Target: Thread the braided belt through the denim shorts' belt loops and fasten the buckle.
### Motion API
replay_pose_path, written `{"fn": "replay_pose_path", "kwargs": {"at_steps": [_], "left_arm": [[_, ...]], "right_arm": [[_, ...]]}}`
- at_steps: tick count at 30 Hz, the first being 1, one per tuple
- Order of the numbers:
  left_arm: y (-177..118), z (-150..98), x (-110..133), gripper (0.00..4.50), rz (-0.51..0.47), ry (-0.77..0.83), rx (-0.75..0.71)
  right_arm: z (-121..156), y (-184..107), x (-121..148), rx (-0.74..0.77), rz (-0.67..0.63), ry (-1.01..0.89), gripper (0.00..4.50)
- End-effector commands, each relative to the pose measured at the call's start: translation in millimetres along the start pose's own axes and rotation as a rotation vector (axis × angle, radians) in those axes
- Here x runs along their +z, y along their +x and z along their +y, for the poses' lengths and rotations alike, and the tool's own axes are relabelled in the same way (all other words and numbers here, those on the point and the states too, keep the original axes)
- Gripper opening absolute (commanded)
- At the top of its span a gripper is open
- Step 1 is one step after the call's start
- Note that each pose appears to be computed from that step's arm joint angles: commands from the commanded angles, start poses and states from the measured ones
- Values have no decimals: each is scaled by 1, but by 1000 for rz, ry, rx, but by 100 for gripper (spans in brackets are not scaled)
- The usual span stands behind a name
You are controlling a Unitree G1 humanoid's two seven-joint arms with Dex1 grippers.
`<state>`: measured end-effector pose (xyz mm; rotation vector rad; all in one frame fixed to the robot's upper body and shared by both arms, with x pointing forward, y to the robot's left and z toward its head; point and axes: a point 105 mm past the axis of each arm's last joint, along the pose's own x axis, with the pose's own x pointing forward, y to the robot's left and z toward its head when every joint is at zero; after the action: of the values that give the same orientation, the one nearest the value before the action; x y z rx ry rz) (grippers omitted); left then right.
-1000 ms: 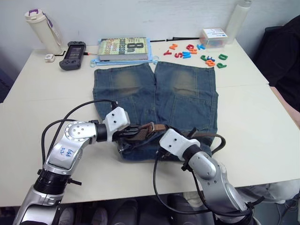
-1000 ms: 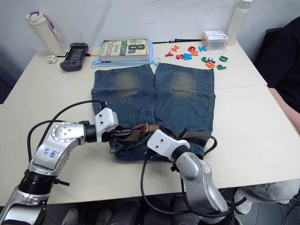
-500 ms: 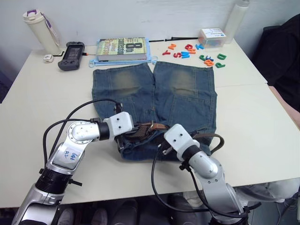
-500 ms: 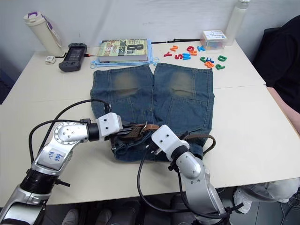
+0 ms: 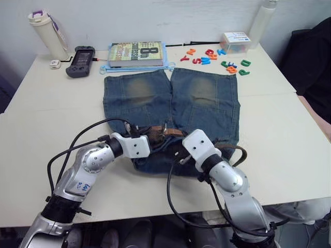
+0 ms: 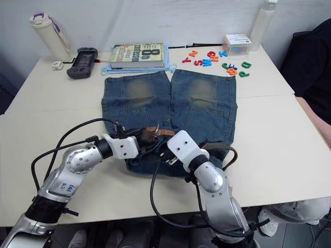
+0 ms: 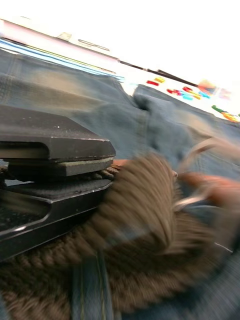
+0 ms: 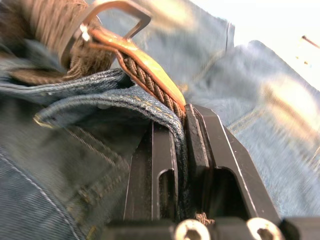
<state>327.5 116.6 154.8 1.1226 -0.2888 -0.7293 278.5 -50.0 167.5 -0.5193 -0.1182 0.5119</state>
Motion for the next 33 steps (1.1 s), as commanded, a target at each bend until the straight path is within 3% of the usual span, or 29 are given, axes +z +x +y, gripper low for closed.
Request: {"fn": "replay_pose_path", "kwargs": {"at_steps": [1, 6, 15, 23, 33], "left_arm": [[0, -1, 11, 0, -49, 29, -12], [-1, 3, 23, 0, -103, 14, 15], [-19, 28, -1, 0, -1, 9, 118], [-15, 20, 41, 0, -195, 69, 46], [-16, 9, 34, 0, -183, 32, -8]], "right_arm": [[0, -5, 27, 0, -122, -52, 4], [1, -5, 22, 3, -94, -60, 4], [5, -6, -1, 23, 13, -38, 4], [5, -4, -3, 33, 24, -48, 4], [5, -4, -1, 13, 21, -28, 4]]}}
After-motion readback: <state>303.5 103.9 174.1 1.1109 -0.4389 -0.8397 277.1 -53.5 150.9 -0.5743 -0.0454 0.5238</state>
